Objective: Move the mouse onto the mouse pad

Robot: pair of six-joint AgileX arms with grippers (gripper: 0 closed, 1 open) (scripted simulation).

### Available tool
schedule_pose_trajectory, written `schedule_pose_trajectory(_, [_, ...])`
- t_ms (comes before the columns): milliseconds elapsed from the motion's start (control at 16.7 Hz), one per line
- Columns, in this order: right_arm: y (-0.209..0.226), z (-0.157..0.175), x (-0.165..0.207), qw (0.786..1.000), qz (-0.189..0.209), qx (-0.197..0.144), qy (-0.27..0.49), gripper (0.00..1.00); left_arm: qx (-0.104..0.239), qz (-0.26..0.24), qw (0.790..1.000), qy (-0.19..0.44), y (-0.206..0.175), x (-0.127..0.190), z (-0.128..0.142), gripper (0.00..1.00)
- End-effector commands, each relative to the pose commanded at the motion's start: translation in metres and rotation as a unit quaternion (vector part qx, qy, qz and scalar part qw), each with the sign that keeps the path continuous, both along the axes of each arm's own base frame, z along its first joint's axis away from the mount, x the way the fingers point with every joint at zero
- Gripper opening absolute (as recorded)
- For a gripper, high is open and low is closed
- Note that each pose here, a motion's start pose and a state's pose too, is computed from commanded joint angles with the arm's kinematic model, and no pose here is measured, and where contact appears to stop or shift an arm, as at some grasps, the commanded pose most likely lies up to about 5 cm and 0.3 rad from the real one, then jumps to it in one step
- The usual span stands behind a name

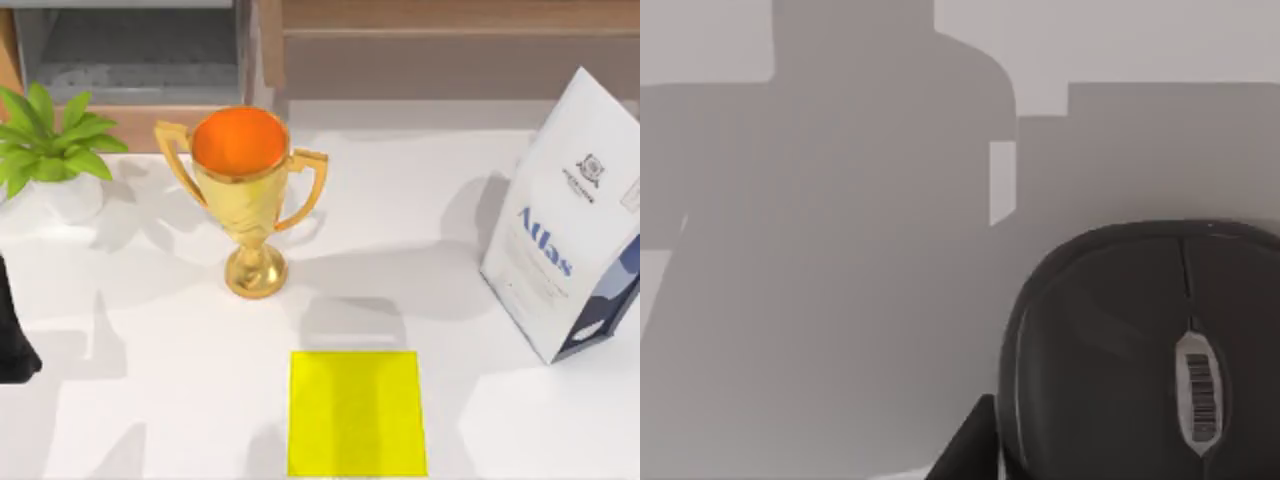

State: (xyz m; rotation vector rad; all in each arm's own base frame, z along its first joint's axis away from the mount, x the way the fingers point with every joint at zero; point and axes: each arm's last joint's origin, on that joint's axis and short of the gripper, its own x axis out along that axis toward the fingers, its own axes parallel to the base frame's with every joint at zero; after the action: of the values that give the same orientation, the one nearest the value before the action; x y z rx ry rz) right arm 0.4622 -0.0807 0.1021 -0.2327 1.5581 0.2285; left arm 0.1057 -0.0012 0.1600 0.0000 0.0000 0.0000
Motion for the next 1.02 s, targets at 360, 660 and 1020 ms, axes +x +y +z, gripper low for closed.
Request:
schedule_pose_trajectory(360, [0.000,0.041,0.003,1.000,-0.003,0.005,-0.007,0.00,0.000,0.000,1.000,0.000,0.000,0.000,0.000,1.00])
schedule_pose_trajectory(660, [0.002,0.103,0.001,1.000,-0.001,0.005,-0.007,0.00,0.000,0.000,1.000,0.000,0.000,0.000,0.000,1.00])
schedule_pose_trajectory(1020, [0.003,0.111,0.000,1.000,-0.002,0.005,-0.009,0.00,0.000,0.000,1.000,0.000,0.000,0.000,0.000,1.00])
